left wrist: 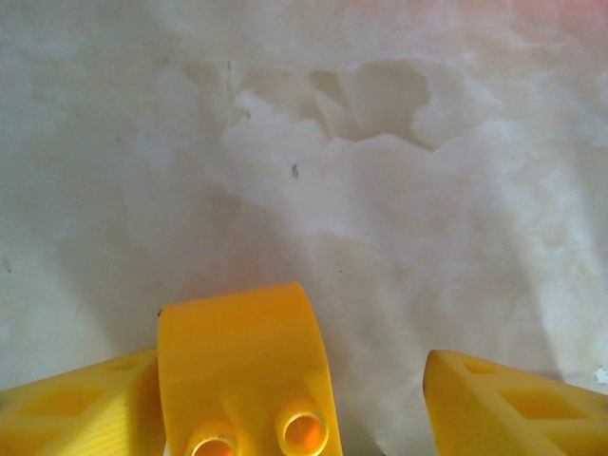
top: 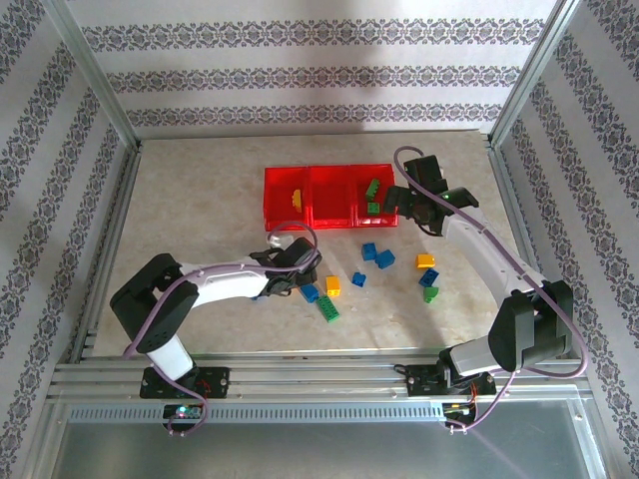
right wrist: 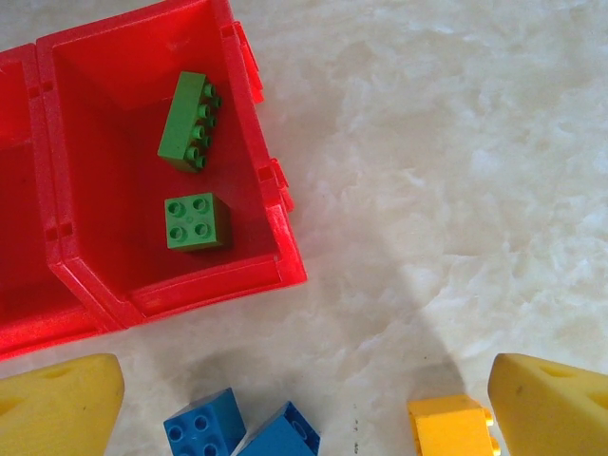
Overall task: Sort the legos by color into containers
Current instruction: Pick up the lego from the center of the table.
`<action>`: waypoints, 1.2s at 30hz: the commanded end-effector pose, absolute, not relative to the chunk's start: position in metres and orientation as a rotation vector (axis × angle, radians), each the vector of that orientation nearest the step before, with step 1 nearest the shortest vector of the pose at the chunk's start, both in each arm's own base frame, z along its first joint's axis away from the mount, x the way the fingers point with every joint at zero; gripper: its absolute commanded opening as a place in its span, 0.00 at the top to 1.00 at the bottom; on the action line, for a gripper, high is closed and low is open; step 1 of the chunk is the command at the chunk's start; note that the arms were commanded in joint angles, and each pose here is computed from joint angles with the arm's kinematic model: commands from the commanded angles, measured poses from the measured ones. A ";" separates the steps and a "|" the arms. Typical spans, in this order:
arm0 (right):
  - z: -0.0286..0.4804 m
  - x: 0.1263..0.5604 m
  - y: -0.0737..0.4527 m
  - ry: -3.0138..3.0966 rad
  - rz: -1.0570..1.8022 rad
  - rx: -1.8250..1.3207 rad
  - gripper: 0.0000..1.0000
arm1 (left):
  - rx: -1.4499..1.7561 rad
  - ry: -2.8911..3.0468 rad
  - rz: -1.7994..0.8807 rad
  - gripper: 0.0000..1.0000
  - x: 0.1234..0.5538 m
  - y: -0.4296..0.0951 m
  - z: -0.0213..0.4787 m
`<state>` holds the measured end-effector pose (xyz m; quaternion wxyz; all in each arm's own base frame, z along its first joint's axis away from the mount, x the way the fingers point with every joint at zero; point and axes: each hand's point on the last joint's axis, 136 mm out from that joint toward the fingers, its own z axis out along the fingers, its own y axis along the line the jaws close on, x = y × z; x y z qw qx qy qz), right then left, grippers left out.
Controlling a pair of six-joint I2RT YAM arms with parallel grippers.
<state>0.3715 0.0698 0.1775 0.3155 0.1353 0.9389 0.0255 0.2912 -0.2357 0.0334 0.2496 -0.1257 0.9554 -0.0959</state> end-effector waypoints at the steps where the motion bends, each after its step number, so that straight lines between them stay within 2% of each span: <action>1: 0.178 0.369 0.064 2.461 0.071 0.387 0.02 | -0.300 2.627 -0.147 0.36 0.294 -0.222 0.032; 8: 0.177 0.366 0.061 2.462 0.076 0.409 0.01 | -0.260 2.668 -0.051 0.39 0.287 -0.211 0.029; 9: 0.176 0.366 0.060 2.462 0.076 0.413 0.02 | -0.246 2.679 -0.042 0.42 0.286 -0.211 0.027; 16: 0.175 0.361 0.053 2.456 0.061 0.450 0.02 | -0.193 2.724 0.006 0.49 0.282 -0.209 0.016; 23: 0.168 0.350 0.039 2.441 0.018 0.520 0.02 | -0.135 2.692 0.005 0.65 0.291 -0.214 0.022; 36: 0.171 0.319 0.015 2.372 0.006 0.565 0.02 | -0.065 2.582 0.012 0.71 0.312 -0.212 0.058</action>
